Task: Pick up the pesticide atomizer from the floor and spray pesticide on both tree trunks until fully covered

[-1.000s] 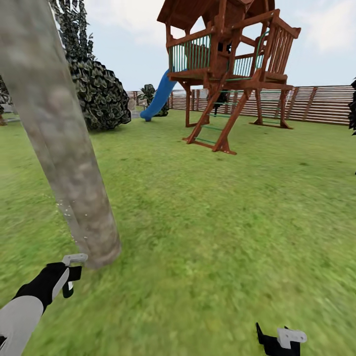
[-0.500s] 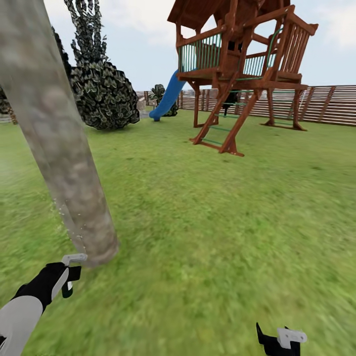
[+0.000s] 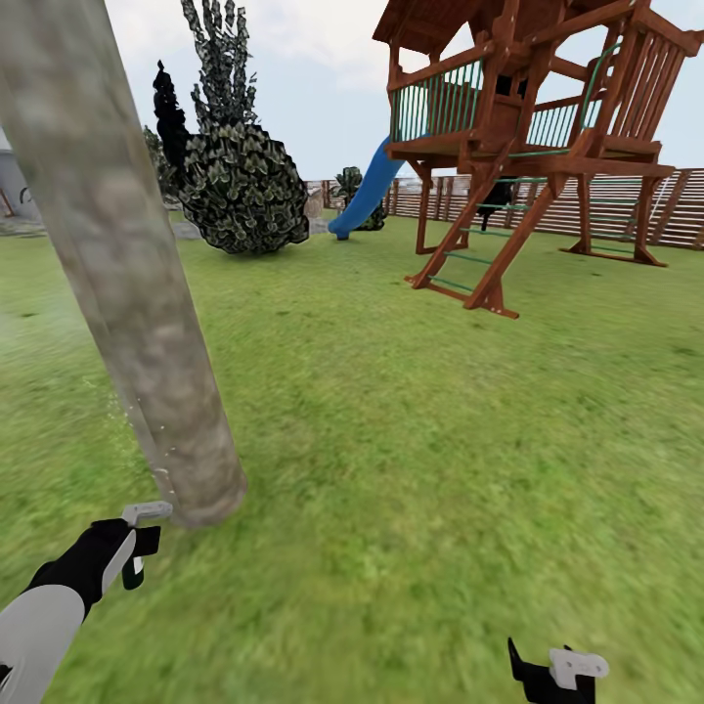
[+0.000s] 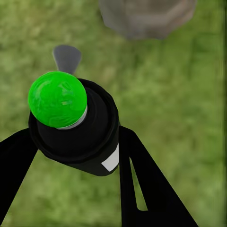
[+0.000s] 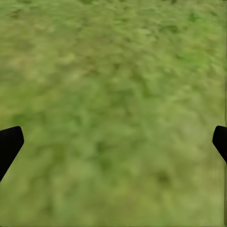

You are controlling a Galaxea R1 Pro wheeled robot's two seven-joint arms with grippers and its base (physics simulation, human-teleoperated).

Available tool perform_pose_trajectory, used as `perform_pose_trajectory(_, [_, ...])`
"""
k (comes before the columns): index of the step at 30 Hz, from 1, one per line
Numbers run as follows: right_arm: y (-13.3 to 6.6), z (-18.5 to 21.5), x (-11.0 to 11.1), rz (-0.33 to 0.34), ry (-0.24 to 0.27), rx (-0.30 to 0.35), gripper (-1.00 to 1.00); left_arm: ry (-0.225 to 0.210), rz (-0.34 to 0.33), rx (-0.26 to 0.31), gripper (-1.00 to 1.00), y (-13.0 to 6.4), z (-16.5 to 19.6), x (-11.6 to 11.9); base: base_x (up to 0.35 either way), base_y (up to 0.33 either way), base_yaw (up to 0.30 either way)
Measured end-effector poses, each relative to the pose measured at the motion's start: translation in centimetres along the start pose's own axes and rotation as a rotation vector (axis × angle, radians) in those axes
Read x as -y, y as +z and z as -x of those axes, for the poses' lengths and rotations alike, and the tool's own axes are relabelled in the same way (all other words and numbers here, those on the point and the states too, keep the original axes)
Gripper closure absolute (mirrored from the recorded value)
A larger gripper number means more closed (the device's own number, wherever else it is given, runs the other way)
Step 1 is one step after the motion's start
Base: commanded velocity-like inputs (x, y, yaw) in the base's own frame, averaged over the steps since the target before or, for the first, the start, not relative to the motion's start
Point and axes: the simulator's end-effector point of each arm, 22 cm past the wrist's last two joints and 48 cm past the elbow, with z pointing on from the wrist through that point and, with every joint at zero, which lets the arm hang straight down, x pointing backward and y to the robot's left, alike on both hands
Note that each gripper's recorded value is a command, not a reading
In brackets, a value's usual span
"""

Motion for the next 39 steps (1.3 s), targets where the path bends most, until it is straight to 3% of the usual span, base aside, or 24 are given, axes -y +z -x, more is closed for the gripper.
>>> perform_pose_trajectory(12, [0.0, 0.0, 0.1, 0.000, -0.001, 0.000, -1.00, -0.001, -0.002, -0.001, 1.00, 0.0, 0.0, 0.1, 0.002, -0.156, 0.002])
perform_pose_trajectory(23, [0.0, 0.0, 0.0, 0.000, -0.001, 0.000, -1.00, -0.001, -0.002, -0.001, 1.00, 0.0, 0.0, 0.1, 0.017, -0.268, 0.248])
perform_pose_trajectory(33, [0.0, 0.0, 0.0, 0.000, -0.001, 0.001, -1.00, -0.003, -0.005, -0.001, 1.00, 0.0, 0.0, 0.2, 0.176, -0.208, 0.101])
perform_pose_trajectory(37, [0.0, 0.0, 0.0, 0.000, -0.001, 0.000, -1.00, -0.008, -0.009, 0.022, 1.00, -0.2, 0.9, 0.0, 0.023, -0.006, 0.275])
perform_pose_trajectory(39, [0.0, 0.0, 0.1, 0.000, -0.001, 0.000, -1.00, -0.005, -0.018, 0.066, 1.00, -0.8, 2.8, 0.3, 0.001, 0.000, 0.090])
